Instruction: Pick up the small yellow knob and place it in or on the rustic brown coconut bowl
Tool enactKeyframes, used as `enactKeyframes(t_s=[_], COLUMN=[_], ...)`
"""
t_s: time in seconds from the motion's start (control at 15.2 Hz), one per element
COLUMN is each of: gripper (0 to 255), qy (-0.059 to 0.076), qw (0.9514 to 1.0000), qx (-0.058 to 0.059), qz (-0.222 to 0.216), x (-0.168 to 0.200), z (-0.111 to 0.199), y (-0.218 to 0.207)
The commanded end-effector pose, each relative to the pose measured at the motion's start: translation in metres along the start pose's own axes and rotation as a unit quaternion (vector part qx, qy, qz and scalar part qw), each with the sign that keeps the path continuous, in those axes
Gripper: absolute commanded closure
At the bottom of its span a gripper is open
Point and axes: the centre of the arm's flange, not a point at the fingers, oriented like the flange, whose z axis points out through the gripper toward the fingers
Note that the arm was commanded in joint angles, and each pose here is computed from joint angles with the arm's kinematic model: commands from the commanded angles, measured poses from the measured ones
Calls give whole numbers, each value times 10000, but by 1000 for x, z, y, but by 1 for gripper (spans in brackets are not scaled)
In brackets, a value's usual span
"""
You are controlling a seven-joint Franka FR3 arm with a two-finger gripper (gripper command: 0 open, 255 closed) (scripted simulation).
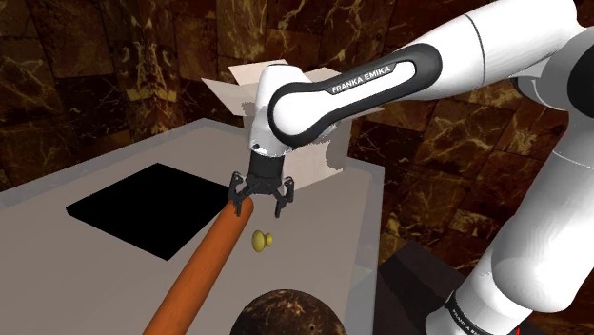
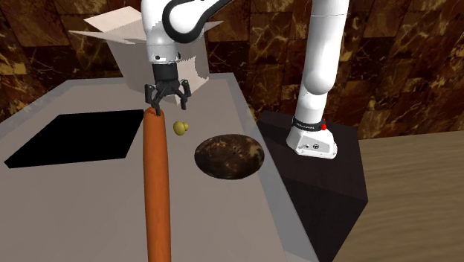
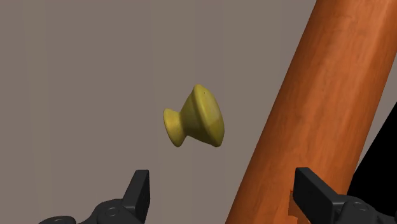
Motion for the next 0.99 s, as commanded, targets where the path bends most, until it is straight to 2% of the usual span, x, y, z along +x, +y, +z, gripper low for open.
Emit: enactKeyframes(t_s=[0.0,0.4,0.46,0.53,0.66,0.73,0.86,0.92], gripper=[0,0,255,255,255,255,255,255], qy=[-374,-374,-376,-373,-380,-379,-393,-388], qw=[9987,9987,9987,9987,9987,9987,9987,9987], qx=[-337,-337,-332,-337,-329,-330,-315,-311], qz=[108,108,104,106,102,99,105,106], x=[6,6,11,3,19,15,17,7], z=[49,49,38,42,61,56,70,69], y=[11,11,10,4,17,19,51,55])
